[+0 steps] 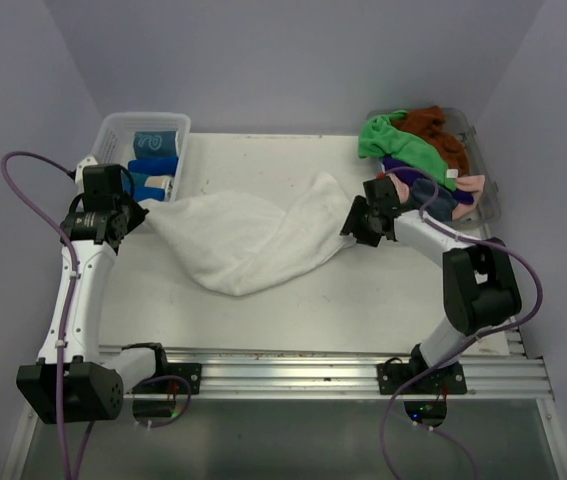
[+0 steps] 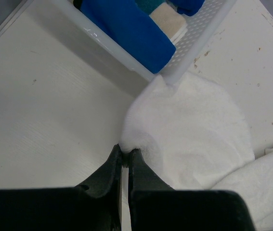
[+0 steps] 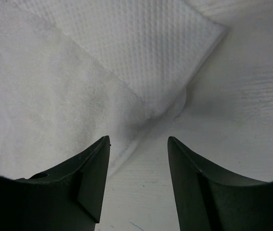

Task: Roll the towels
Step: Flatten the towel

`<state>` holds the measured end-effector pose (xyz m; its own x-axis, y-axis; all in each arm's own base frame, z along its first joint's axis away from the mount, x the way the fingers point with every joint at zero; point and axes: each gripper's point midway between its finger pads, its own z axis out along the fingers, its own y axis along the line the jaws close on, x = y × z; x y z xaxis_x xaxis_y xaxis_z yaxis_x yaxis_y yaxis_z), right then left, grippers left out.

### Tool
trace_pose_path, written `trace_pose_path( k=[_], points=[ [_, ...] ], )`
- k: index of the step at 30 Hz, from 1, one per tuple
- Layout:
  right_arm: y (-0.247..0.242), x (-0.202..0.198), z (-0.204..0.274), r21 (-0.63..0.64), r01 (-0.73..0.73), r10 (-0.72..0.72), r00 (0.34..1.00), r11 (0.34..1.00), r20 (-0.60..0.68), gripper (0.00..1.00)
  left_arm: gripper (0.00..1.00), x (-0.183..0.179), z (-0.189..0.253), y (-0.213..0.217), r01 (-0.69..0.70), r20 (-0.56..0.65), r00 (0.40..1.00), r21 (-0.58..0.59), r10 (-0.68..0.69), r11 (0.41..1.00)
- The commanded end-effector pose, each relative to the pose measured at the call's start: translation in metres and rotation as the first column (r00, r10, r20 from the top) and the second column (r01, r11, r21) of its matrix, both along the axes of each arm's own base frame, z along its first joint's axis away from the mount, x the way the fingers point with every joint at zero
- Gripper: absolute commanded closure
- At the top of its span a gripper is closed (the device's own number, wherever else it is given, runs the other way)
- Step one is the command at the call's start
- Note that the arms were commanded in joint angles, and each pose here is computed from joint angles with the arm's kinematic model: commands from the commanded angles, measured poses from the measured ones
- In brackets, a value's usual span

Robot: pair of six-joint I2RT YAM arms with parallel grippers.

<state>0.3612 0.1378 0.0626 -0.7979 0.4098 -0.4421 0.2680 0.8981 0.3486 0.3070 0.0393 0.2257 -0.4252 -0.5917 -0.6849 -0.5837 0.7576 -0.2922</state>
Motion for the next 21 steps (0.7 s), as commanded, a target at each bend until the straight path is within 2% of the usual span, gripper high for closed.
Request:
trace_pose_path(
  k=[1, 7, 8, 10, 12, 13, 14, 16, 21],
  points=[
    [0.014, 0.023, 0.008, 0.086, 0.024, -0.029, 0.998, 0.996, 0.057, 0.46, 1.00, 0.005, 0.017, 0.006, -0.031, 0.065, 0.997, 0.014, 0.030, 0.999],
    [0.018, 0.023, -0.004, 0.092, 0.023, -0.026, 0.999, 0.995, 0.027, 0.51, 1.00, 0.006, 0.017, 0.007, -0.028, 0.067, 0.997, 0.018, 0.027, 0.999],
    [0.018, 0.023, -0.005, 0.095, 0.020, -0.023, 0.999, 0.995, 0.026, 0.55, 1.00, 0.006, 0.018, 0.007, -0.029, 0.069, 0.997, 0.020, 0.027, 0.999],
    [0.019, 0.025, -0.004, 0.099, 0.022, -0.025, 0.999, 0.995, 0.031, 0.70, 1.00, 0.007, 0.019, 0.007, -0.029, 0.071, 0.997, 0.020, 0.027, 0.999],
    [0.021, 0.027, -0.001, 0.106, 0.014, -0.019, 0.999, 0.994, 0.040, 0.81, 1.00, 0.007, 0.020, 0.008, -0.030, 0.074, 0.997, 0.020, 0.029, 0.999],
    [0.021, 0.028, 0.001, 0.105, 0.009, -0.013, 0.999, 0.994, 0.041, 0.94, 1.00, 0.006, 0.021, 0.008, -0.030, 0.073, 0.997, 0.023, 0.028, 0.999],
    [0.024, 0.032, 0.010, 0.111, 0.002, -0.010, 0.998, 0.994, 0.063, 0.99, 1.00, 0.007, 0.022, 0.008, -0.031, 0.076, 0.997, 0.024, 0.029, 0.999],
    [0.022, 0.035, 0.021, 0.110, 0.001, -0.010, 0.997, 0.994, 0.081, 1.00, 1.00, 0.007, 0.025, 0.010, -0.034, 0.079, 0.996, 0.033, 0.031, 0.999],
    [0.025, 0.046, 0.085, 0.122, -0.034, 0.008, 0.978, 0.992, 0.209, 1.00, 1.00, 0.012, 0.043, 0.017, -0.040, 0.106, 0.994, 0.060, 0.033, 0.997]
  ],
)
